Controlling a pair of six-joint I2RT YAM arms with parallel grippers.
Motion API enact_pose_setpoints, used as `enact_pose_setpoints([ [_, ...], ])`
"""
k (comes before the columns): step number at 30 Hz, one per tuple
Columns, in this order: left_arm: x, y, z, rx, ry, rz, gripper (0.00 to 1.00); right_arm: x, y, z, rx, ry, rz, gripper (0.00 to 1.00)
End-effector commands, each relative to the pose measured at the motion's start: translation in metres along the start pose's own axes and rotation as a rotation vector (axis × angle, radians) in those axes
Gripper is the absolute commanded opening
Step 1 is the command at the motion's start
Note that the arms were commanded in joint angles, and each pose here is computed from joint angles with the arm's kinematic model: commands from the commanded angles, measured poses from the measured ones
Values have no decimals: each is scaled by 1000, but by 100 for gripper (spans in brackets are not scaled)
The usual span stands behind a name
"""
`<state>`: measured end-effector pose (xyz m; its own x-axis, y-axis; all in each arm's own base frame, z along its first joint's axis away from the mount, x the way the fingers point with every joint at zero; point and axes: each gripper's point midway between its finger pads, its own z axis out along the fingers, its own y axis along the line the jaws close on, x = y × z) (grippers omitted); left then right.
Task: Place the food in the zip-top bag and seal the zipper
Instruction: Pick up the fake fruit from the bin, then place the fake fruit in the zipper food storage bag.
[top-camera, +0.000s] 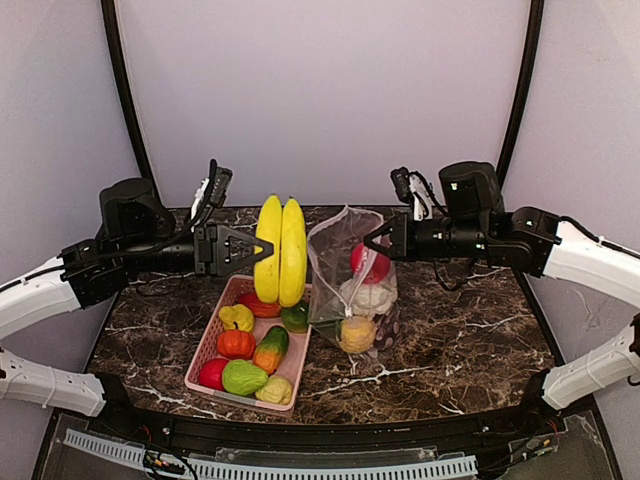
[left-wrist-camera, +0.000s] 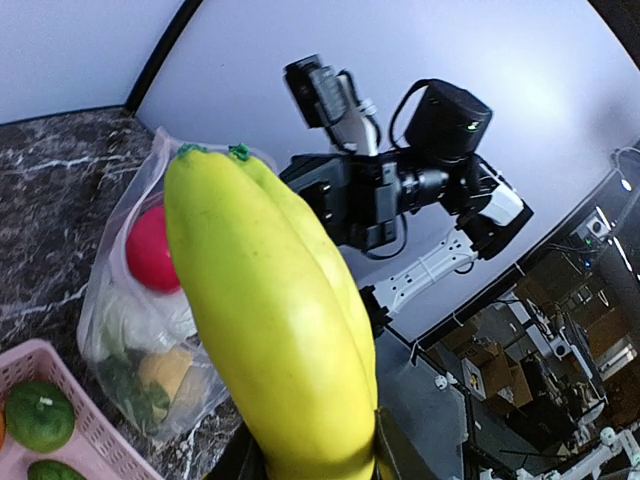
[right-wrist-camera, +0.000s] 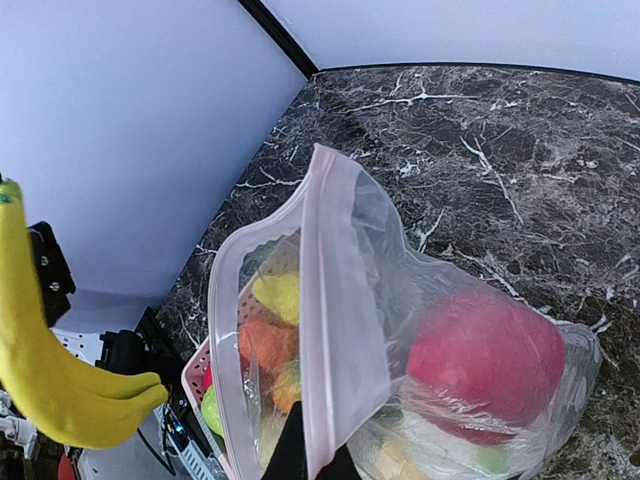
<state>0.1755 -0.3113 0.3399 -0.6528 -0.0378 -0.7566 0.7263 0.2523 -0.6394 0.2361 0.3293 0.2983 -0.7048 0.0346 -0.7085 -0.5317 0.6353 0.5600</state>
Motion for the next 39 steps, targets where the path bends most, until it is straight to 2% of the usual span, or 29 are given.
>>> enact_pose_setpoints([
  [1,-34,-52,3,212,-55,172,14,-13,20,1,-64,-34,-28,0],
  [7,-67,-74,24,300,-121,257,13,-13,26,5,-70,-28,-38,0],
  [13,-70,-60,52,313,-144,242,12,-17,29,-1,-69,-46,-34,0],
  [27,-29,9,78,129,-94,89,10,-30,39,-17,-108,-112,-2,0],
  [35,-17,28,93,81,-54,35,9,-34,45,-18,-135,-118,-2,0],
  [39,-7,38,102,16,5,27,9,-35,44,-19,-128,-124,-2,0],
])
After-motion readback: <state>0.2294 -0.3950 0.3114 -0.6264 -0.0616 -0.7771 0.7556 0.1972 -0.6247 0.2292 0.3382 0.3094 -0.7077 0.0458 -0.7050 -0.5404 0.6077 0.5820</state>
